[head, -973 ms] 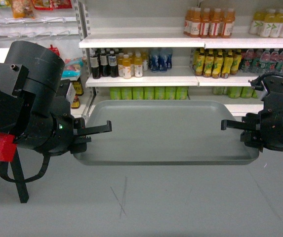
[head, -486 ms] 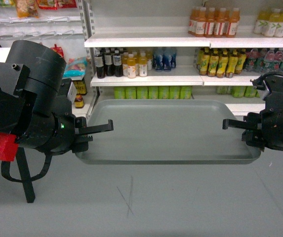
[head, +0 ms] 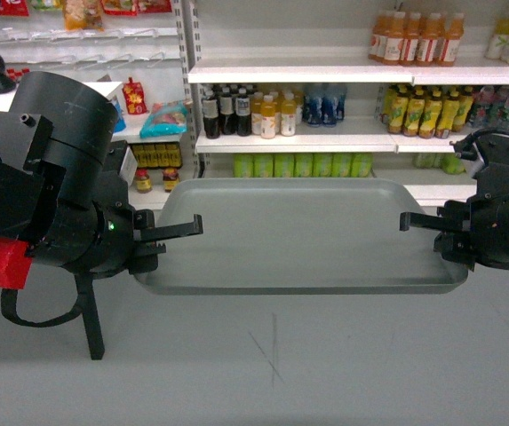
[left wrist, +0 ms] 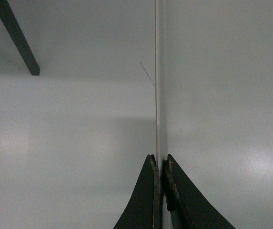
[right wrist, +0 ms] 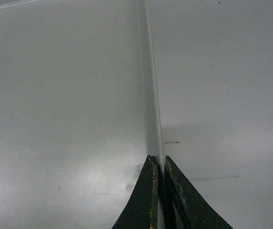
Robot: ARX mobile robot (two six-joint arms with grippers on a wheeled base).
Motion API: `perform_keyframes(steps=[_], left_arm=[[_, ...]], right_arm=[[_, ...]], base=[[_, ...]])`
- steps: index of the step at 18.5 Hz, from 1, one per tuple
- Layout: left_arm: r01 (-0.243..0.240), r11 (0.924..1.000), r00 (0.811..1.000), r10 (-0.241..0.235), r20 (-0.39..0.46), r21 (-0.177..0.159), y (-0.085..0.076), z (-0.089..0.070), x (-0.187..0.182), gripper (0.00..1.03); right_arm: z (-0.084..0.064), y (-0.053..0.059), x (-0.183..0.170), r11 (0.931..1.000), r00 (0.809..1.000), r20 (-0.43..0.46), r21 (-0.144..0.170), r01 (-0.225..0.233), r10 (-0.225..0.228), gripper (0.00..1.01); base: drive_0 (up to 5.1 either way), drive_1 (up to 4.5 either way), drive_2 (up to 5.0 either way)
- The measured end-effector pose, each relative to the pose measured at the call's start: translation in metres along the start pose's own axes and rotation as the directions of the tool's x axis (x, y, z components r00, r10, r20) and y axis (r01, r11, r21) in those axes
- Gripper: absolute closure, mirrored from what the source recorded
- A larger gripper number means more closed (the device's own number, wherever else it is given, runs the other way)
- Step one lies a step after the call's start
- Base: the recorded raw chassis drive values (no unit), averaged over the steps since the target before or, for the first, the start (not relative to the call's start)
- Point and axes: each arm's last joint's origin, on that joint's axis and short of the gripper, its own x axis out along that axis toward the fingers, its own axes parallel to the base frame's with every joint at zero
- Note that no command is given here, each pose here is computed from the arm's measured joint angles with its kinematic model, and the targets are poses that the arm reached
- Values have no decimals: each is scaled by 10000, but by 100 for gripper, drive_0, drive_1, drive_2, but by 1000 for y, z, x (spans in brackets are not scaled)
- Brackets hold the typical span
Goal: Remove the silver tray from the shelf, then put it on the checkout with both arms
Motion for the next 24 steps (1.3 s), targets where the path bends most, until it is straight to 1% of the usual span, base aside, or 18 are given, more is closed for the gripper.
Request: perform_keyframes(steps=[16, 24], left_arm=[[5, 10000, 10000, -5, -23, -50, 1, 0, 0, 100], [-31, 10000, 10000, 31, -41, -61, 1, 0, 0, 100]], right_arm=[[0, 0, 0, 10000, 10000, -18, 3, 7, -7, 98], [0, 2, 0, 10000, 10000, -20, -33, -3, 3, 98]], base=[[-488, 248, 248], [-492, 249, 249]])
